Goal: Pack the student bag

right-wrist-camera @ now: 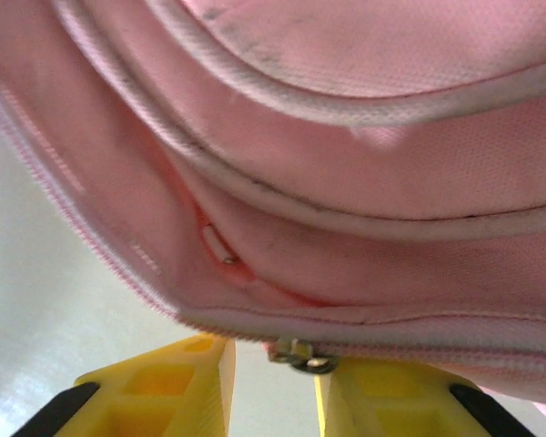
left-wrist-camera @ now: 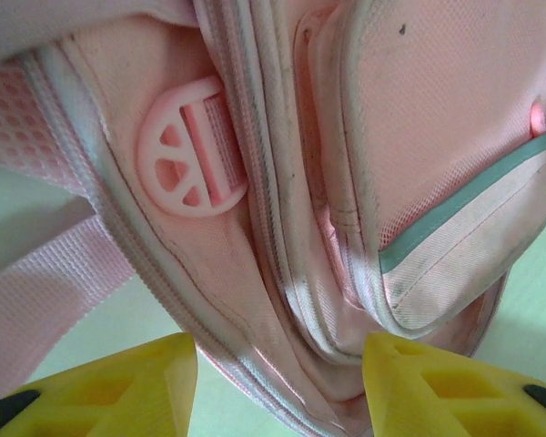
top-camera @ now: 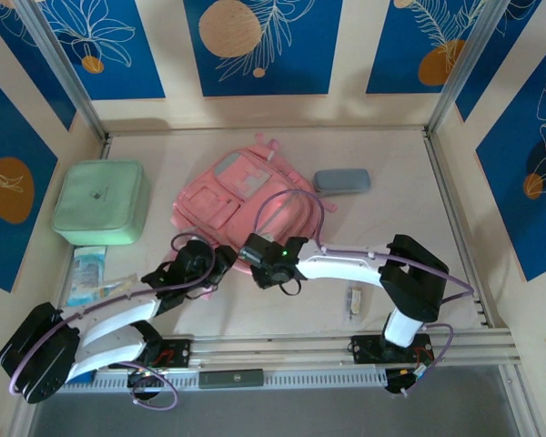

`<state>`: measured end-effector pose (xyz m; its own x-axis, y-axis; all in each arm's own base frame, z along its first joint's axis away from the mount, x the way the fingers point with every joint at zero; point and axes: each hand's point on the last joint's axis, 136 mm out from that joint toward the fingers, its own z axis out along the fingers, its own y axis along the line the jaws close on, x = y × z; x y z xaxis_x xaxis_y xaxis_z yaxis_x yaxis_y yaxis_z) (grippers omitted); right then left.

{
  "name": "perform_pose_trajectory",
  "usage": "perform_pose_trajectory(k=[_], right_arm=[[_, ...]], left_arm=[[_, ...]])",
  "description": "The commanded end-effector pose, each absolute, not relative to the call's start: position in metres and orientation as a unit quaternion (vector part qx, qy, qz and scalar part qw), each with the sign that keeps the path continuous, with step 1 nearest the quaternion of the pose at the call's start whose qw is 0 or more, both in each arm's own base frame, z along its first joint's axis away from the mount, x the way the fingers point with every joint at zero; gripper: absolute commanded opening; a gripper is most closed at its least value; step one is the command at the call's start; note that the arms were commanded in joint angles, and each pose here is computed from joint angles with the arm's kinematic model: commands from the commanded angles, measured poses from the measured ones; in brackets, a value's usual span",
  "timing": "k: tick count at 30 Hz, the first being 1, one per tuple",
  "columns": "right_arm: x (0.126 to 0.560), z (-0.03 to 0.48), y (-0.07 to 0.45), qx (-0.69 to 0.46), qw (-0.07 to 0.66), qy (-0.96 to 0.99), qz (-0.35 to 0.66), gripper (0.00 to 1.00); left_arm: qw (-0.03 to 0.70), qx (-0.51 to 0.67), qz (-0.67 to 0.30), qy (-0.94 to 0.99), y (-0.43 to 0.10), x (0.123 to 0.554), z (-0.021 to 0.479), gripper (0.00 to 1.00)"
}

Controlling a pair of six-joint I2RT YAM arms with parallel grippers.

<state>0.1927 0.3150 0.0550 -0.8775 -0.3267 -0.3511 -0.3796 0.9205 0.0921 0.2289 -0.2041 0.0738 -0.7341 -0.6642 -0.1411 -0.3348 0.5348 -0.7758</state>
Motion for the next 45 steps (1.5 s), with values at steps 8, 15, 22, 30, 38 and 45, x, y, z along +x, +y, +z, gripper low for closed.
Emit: perform_pose_trajectory(k=[8, 15, 22, 30, 38, 45], right_arm=[[0.2, 0.047, 0.309, -0.14, 0.157, 0.977, 0.041, 0.33], [0.2, 0.057, 0.319, -0.179, 0.178, 0.967, 0.034, 0.16], [0.187, 0.063, 0.289, -0.164, 0.161, 0.973, -0.001, 0.09], [0.183, 0.065, 0.237, -0.124, 0.144, 0.981, -0.026, 0.01], [0.19, 0.08, 0.244, -0.147, 0.152, 0.977, 0.023, 0.0], [0.188, 0.087, 0.287, -0.176, 0.139, 0.968, 0.114, 0.05]], left_arm=[[0.219, -0.321, -0.371, 0.843, -0.213, 0.236, 0.055, 0.49], [0.233, -0.321, -0.334, 0.855, -0.208, 0.243, 0.042, 0.34], [0.259, -0.321, -0.295, 0.862, -0.19, 0.254, 0.04, 0.07], [0.266, -0.324, -0.27, 0.867, -0.147, 0.279, 0.051, 0.0], [0.269, -0.29, -0.265, 0.879, -0.121, 0.313, 0.074, 0.0], [0.267, -0.242, -0.298, 0.884, -0.135, 0.326, 0.092, 0.11]])
